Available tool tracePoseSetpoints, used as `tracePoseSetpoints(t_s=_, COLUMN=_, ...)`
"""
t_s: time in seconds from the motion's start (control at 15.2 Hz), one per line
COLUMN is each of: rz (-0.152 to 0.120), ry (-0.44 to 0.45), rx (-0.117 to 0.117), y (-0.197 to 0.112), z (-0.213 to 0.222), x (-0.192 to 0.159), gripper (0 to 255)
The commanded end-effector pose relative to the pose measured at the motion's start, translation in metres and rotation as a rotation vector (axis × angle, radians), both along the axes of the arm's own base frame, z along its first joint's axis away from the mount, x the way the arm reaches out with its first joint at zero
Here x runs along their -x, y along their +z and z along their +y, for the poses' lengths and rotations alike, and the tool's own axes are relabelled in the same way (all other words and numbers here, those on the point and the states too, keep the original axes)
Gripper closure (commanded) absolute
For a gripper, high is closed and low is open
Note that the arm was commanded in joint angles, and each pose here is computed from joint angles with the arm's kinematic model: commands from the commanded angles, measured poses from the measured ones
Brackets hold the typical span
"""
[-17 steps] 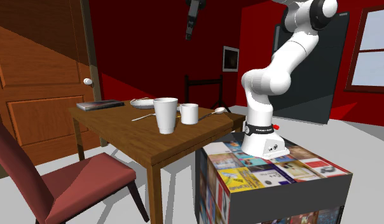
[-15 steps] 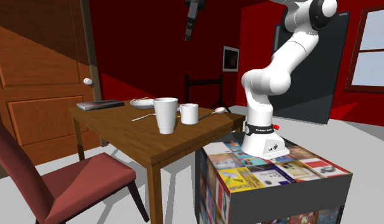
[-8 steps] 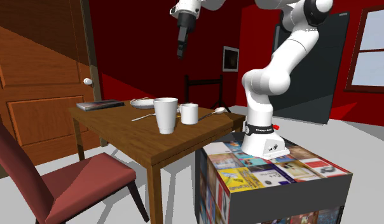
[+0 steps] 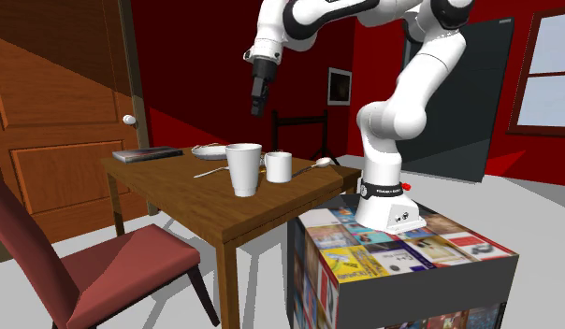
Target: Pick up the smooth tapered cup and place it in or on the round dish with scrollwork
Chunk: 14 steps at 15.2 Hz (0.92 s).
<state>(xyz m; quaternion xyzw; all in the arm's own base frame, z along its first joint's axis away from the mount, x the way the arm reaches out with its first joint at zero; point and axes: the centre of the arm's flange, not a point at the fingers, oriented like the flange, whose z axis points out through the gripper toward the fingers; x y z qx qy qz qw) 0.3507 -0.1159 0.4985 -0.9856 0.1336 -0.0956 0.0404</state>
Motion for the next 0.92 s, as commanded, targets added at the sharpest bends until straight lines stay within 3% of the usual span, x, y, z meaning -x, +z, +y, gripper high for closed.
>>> tracePoseSetpoints(t_s=0.0, rz=0.003, ry=-0.015, rx=-0.013, y=-0.022, z=-0.017, x=-0.008, gripper=0)
tracePoseSetpoints(t_s=0.4, rz=0.015, ry=-0.056, rx=-0.055, y=-0.09, z=-0.061, x=-0.024, gripper=0)
tracePoseSetpoints(t_s=0.86, rz=0.015, ry=-0.056, rx=-0.055, y=-0.126, z=-0.057, x=-0.03, gripper=0)
